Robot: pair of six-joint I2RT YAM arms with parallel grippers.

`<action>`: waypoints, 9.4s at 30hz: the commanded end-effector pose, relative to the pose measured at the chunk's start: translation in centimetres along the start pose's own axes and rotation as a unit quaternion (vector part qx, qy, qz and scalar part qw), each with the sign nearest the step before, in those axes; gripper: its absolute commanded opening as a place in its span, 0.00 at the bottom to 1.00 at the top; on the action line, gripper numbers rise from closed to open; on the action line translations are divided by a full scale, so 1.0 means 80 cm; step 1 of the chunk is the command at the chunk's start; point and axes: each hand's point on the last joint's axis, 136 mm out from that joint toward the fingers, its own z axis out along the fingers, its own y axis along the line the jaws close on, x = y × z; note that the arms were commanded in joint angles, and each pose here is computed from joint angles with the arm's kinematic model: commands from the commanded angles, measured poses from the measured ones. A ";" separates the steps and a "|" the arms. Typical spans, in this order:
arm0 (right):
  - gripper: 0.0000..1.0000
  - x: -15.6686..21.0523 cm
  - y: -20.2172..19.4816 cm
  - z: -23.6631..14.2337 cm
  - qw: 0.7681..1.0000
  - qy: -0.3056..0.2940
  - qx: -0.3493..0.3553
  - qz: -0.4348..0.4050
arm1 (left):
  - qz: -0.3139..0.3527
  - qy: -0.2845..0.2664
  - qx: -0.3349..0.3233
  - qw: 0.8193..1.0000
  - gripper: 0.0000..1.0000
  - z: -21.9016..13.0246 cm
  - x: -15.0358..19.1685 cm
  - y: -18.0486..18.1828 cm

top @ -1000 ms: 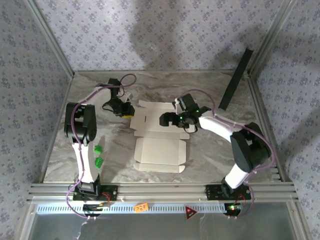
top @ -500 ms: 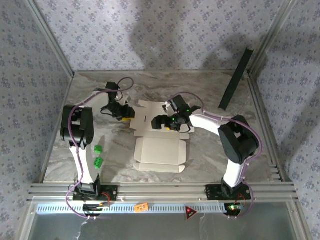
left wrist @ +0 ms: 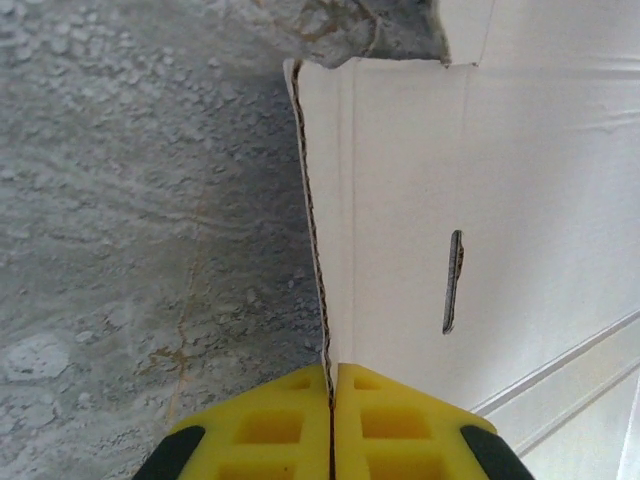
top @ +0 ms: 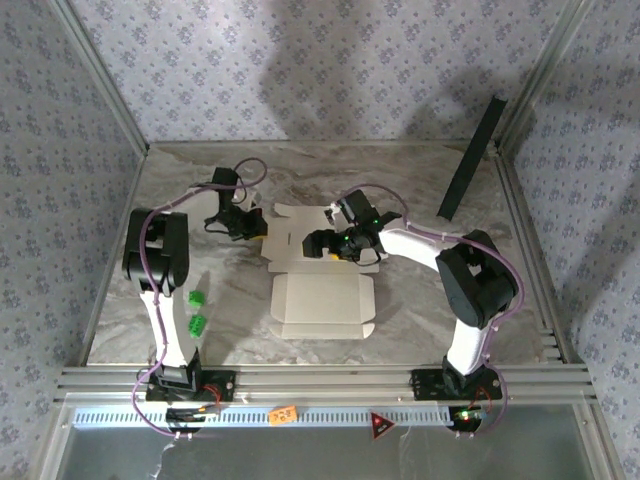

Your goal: Fold the paper box

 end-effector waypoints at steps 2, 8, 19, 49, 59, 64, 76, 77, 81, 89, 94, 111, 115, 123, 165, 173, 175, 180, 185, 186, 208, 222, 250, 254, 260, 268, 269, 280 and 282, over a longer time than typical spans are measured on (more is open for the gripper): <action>0.94 -0.005 0.001 0.007 1.000 0.003 0.004 0.013 | -0.021 -0.045 -0.024 0.998 0.07 -0.020 -0.008 0.016; 0.90 -0.011 0.017 0.020 0.999 0.013 -0.035 0.024 | -0.034 -0.049 -0.034 0.998 0.18 -0.024 -0.001 0.025; 0.87 -0.004 0.020 0.038 0.998 0.040 -0.044 0.025 | -0.035 -0.093 -0.026 0.995 0.47 -0.072 0.021 0.004; 0.86 0.036 -0.034 0.066 0.995 0.085 0.042 0.036 | -0.079 -0.045 0.059 0.994 0.65 0.004 0.123 -0.024; 0.86 0.038 -0.036 0.064 0.995 0.083 0.043 0.037 | -0.092 -0.046 0.074 0.992 0.60 0.008 0.119 -0.029; 0.86 0.039 -0.035 0.066 0.995 0.083 0.042 0.037 | -0.091 -0.049 0.085 0.991 0.54 0.003 0.116 -0.036; 0.86 0.038 -0.035 0.066 0.995 0.083 0.040 0.036 | -0.083 -0.049 0.090 0.991 0.50 -0.014 0.119 -0.051; 0.86 0.038 -0.034 0.066 0.995 0.082 0.039 0.036 | -0.078 -0.048 0.089 0.992 0.50 -0.015 0.119 -0.055; 0.85 0.037 -0.034 0.066 0.995 0.082 0.039 0.036 | -0.068 -0.045 0.091 0.993 0.44 -0.018 0.123 -0.066; 0.81 0.038 -0.034 0.067 0.995 0.082 0.037 0.038 | -0.056 -0.054 0.096 0.992 0.42 -0.024 0.116 -0.084; 0.60 0.038 -0.031 0.070 0.995 0.084 0.027 0.038 | -0.048 -0.051 0.101 0.992 0.38 -0.017 0.110 -0.092; 0.25 0.047 -0.041 0.073 0.994 0.092 0.037 0.040 | -0.061 -0.015 0.091 0.994 0.23 0.039 0.111 -0.079; 0.25 0.047 -0.046 0.071 0.994 0.092 0.046 0.039 | -0.058 0.007 0.033 0.998 0.18 0.054 0.125 -0.056; 0.22 0.054 -0.062 0.062 0.991 0.098 0.079 0.033 | -0.031 0.055 -0.017 0.998 0.16 0.082 0.151 -0.052; 0.53 -0.192 -0.085 0.071 0.995 -0.017 -0.024 0.094 | -0.036 -0.090 -0.002 0.995 0.59 -0.015 -0.109 -0.073; 0.51 -0.164 -0.120 0.101 0.994 0.011 0.015 0.109 | -0.042 -0.075 -0.021 0.996 0.59 0.001 -0.119 -0.061; 0.51 -0.160 -0.121 0.102 0.993 0.014 0.012 0.113 | -0.044 -0.077 -0.038 0.995 0.60 0.003 -0.124 -0.054; 0.51 -0.160 -0.120 0.103 0.994 0.010 0.010 0.112 | -0.058 -0.053 -0.056 0.995 0.60 0.015 -0.117 -0.041; 0.51 -0.156 -0.123 0.104 0.993 0.013 0.011 0.115 | -0.061 -0.038 -0.053 0.996 0.60 0.025 -0.112 -0.042; 0.51 -0.155 -0.123 0.105 0.993 0.013 0.011 0.116 | -0.062 -0.036 -0.056 0.996 0.60 0.025 -0.111 -0.040; 0.51 -0.157 -0.114 0.097 0.994 0.008 0.010 0.109 | -0.033 -0.037 0.031 0.998 0.44 0.028 -0.110 -0.122; 0.51 -0.150 -0.121 0.097 0.993 0.012 0.013 0.115 | -0.059 -0.004 0.039 0.998 0.40 0.094 -0.096 -0.104; 0.48 -0.187 -0.045 -0.018 0.997 -0.054 -0.010 0.060 | 0.044 -0.134 -0.033 0.989 0.49 -0.094 -0.101 -0.118; 0.48 -0.174 -0.034 -0.040 0.997 -0.058 -0.009 0.051 | 0.039 -0.123 -0.045 0.991 0.54 -0.095 -0.082 -0.086; 0.49 -0.140 -0.032 -0.066 0.997 -0.061 0.000 0.044 | 0.030 -0.114 -0.043 0.992 0.57 -0.073 -0.063 -0.042; 0.50 -0.089 -0.042 -0.078 0.997 -0.059 0.016 0.051 | 0.010 -0.067 -0.025 0.997 0.58 -0.024 -0.042 -0.005; 0.50 -0.084 -0.043 -0.078 0.997 -0.058 0.017 0.052 | 0.011 -0.062 -0.015 0.998 0.57 -0.018 -0.040 -0.007; 0.50 -0.059 -0.055 -0.080 0.996 -0.059 0.026 0.065 | 0.018 -0.044 0.031 0.998 0.44 0.014 -0.036 -0.009; 0.50 -0.060 -0.055 -0.084 0.996 -0.063 0.028 0.065 | 0.023 -0.046 0.033 0.998 0.36 0.013 -0.034 -0.010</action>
